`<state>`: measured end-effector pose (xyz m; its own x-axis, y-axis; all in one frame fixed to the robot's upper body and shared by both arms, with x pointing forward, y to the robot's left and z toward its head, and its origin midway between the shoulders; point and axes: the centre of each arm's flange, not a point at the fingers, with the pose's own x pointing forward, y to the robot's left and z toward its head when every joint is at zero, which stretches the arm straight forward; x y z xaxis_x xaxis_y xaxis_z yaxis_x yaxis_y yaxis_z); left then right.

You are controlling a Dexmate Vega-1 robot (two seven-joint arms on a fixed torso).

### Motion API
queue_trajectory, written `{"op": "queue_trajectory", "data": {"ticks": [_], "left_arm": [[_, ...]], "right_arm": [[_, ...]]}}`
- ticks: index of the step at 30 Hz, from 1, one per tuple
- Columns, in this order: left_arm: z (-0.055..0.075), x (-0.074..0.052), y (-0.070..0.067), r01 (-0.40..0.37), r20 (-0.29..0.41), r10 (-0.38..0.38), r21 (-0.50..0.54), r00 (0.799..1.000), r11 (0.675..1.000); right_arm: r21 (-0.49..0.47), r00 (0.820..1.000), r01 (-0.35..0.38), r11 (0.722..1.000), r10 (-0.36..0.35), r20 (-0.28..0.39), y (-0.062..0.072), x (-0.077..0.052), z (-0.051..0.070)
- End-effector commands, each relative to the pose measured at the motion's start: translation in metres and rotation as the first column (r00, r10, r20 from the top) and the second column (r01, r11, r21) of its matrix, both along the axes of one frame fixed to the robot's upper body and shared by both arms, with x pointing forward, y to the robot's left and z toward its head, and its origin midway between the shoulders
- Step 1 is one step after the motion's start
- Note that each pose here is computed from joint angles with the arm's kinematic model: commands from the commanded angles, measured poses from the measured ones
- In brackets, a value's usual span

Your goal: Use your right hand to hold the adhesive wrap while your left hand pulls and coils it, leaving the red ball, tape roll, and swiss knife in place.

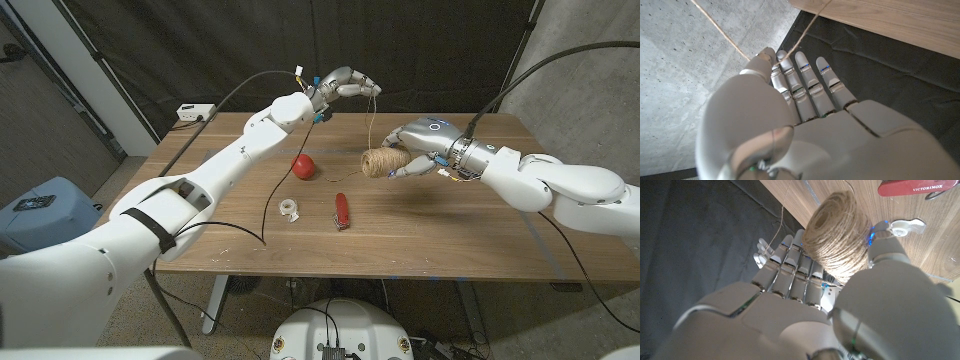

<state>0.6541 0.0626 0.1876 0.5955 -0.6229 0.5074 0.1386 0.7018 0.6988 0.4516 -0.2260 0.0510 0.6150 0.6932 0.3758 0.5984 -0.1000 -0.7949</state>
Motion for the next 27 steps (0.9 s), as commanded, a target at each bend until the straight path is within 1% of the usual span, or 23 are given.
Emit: {"op": "queue_trajectory", "data": {"ticks": [1,13,22,27], "left_arm": [[-0.004,0.004,-0.004,-0.013,-0.013,0.013,-0.001,1.0,1.0],[-0.011,0.008,-0.004,-0.029,-0.032,0.029,0.002,0.999,1.0],[-0.023,0.013,-0.002,-0.054,-0.064,0.055,0.013,0.996,0.998],[-0.028,0.017,0.001,-0.076,-0.075,0.078,0.021,0.994,0.997]], "right_arm": [[0.01,1.0,-0.025,1.0,0.025,0.015,-0.001,-0.016,0.001],[0.025,0.999,-0.028,0.999,0.027,0.02,-0.005,-0.017,0.004],[0.047,0.998,-0.024,0.999,0.021,0.053,-0.01,-0.015,0.013],[0.056,0.997,-0.028,0.998,0.024,0.068,-0.012,-0.016,0.016]]}}
